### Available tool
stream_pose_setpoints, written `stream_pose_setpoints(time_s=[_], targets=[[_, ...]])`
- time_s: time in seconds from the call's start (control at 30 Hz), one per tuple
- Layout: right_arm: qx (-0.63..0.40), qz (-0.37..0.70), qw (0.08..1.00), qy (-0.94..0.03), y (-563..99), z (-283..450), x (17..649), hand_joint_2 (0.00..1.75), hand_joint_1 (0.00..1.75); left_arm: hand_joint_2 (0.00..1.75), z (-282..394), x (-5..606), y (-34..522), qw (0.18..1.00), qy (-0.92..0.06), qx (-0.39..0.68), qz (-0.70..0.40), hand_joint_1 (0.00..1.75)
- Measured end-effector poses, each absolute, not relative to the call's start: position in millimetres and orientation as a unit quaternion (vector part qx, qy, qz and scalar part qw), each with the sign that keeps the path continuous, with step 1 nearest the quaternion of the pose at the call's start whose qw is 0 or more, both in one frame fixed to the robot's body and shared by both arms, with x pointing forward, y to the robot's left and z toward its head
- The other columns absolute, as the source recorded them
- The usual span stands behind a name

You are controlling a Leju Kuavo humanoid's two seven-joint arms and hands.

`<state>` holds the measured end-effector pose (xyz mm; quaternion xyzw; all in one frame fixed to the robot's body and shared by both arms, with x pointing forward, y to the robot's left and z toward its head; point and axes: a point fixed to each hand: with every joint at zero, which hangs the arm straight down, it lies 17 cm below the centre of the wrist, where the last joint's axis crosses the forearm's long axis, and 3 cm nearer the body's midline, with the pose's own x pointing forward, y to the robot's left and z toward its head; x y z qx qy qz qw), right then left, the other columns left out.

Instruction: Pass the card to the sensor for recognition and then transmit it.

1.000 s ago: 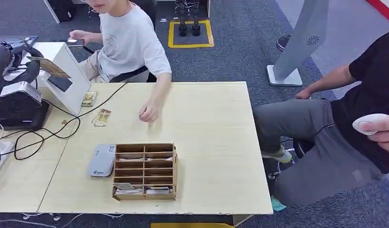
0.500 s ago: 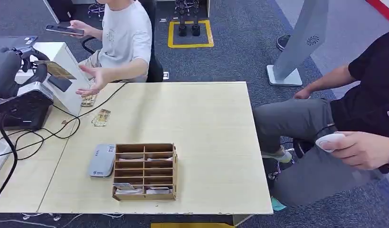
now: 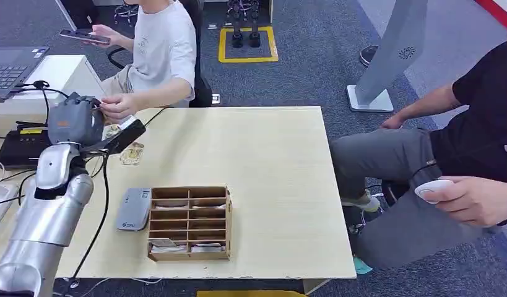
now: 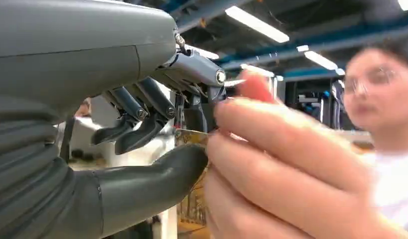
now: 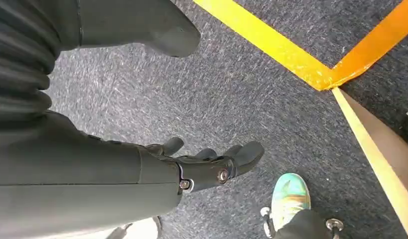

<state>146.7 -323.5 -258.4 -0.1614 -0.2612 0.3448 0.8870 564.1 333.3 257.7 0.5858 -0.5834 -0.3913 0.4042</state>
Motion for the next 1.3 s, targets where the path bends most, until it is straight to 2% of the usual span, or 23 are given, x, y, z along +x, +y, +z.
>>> stream_pose_setpoints(time_s=[0.3, 1.03, 1.07, 1.1, 1.2, 1.3], targets=[[-0.161, 0.351, 0.885, -0.261, -323, -258, 147, 1.75, 0.00, 1.75, 200, 571, 318, 0.452, -0.569, 0.551, -0.411, 1.75], [-0.162, 0.358, 0.882, -0.261, -323, -258, 150, 1.75, 0.00, 1.75, 172, 574, 316, 0.476, -0.558, 0.525, -0.433, 1.75], [-0.162, 0.358, 0.882, -0.261, -323, -258, 150, 1.75, 0.00, 1.75, 172, 574, 316, 0.476, -0.557, 0.525, -0.432, 0.19], [-0.162, 0.358, 0.882, -0.261, -323, -258, 150, 1.75, 0.00, 1.75, 172, 574, 316, 0.478, -0.559, 0.523, -0.431, 0.00], [-0.162, 0.358, 0.882, -0.261, -323, -258, 150, 1.75, 0.00, 1.75, 173, 575, 315, 0.483, -0.570, 0.513, -0.422, 0.00], [-0.163, 0.356, 0.882, -0.262, -323, -258, 150, 1.75, 0.00, 1.75, 174, 574, 308, 0.514, -0.622, 0.449, -0.384, 0.00]])
